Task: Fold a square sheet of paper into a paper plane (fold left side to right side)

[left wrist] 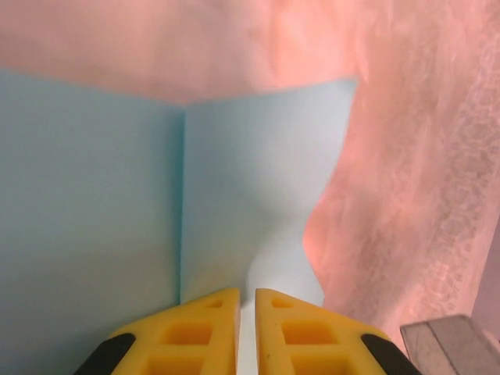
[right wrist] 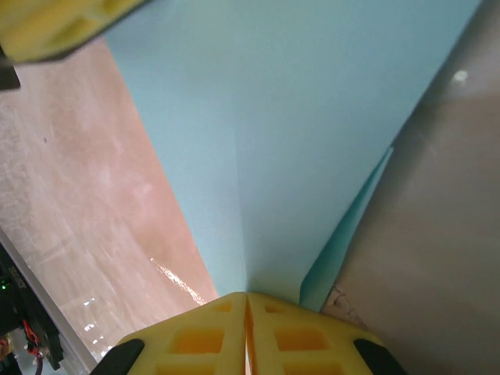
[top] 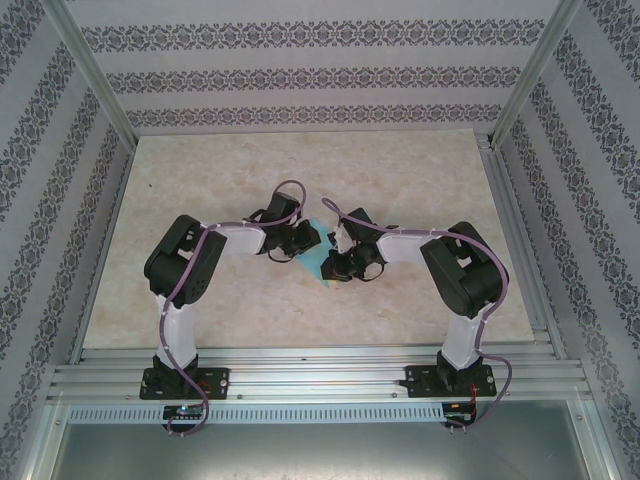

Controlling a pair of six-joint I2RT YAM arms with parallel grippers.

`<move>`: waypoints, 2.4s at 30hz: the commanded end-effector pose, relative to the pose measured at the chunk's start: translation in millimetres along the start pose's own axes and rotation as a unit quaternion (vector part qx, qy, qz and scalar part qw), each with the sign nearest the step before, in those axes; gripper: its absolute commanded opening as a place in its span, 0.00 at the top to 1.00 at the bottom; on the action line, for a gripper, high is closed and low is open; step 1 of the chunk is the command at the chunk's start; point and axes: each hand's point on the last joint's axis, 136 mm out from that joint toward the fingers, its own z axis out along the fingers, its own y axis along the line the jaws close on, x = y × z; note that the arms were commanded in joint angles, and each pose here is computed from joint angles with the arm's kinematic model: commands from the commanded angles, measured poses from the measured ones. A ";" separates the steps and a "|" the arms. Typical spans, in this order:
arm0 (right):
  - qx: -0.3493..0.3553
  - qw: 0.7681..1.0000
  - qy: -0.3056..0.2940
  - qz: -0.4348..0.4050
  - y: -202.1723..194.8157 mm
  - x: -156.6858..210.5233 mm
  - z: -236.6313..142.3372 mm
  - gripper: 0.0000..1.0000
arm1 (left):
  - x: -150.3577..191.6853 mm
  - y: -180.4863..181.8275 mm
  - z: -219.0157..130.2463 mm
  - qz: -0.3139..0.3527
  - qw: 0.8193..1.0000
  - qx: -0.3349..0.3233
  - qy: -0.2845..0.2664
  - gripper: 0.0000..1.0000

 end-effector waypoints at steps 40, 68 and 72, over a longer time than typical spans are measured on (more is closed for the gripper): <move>0.105 0.991 0.061 0.054 -55.7 43.2 14.5 0.90 | -5.9 -60.6 -61.5 0.117 0.986 0.115 0.015 0.85; 0.119 0.989 0.071 0.054 -59.8 45.7 14.8 0.90 | 26.9 -14.3 15.3 0.093 0.993 0.054 0.051 0.84; 0.122 0.988 0.075 0.054 -61.2 48.5 14.3 0.90 | 16.6 3.8 20.1 0.113 0.993 -0.001 0.034 0.84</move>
